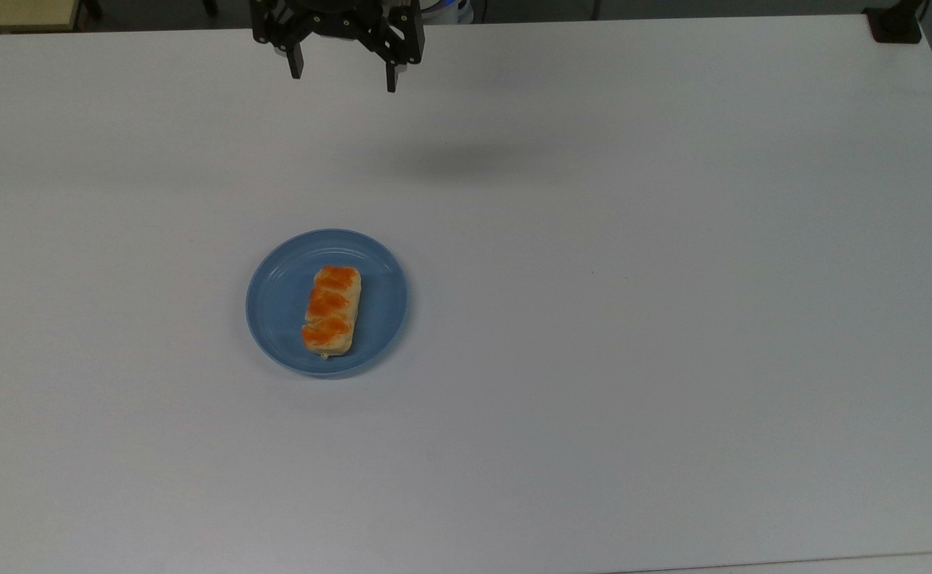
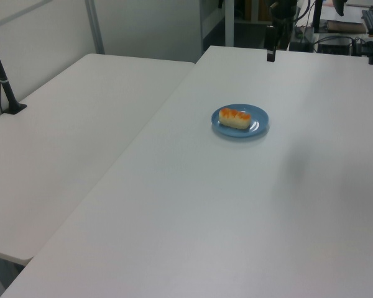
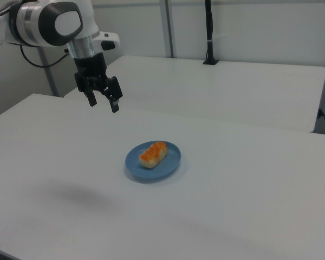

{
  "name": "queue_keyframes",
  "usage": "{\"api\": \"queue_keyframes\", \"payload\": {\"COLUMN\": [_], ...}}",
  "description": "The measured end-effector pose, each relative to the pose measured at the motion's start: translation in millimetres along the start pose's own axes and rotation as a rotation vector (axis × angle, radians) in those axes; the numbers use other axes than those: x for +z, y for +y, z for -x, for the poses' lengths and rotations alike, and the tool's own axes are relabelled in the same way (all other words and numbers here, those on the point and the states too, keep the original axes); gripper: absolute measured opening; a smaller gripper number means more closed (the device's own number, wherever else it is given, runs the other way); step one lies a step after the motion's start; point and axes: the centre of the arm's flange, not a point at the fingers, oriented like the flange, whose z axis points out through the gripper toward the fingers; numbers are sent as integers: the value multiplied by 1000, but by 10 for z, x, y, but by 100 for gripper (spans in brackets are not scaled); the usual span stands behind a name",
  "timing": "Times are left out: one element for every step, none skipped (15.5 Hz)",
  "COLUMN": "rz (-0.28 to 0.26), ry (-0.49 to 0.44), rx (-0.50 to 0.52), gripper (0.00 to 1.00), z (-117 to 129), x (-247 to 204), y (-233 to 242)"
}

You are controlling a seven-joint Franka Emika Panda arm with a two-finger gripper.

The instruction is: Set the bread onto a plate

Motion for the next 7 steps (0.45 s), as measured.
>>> {"api": "queue_keyframes", "payload": {"rz": [0,1,1,1,1,2,-1], "ry": [-2,-5,-8,-9,-9,-10,-12], "rx": [-4,-16,-33,-51,-57,-61,-60], "gripper": [100,100,100,100,100,100,100], "z": [2,2,2,1,-1,-2,-2], "x": [9,24,38,43,44,47,50], "y": [9,14,21,38,64,90,108]}}
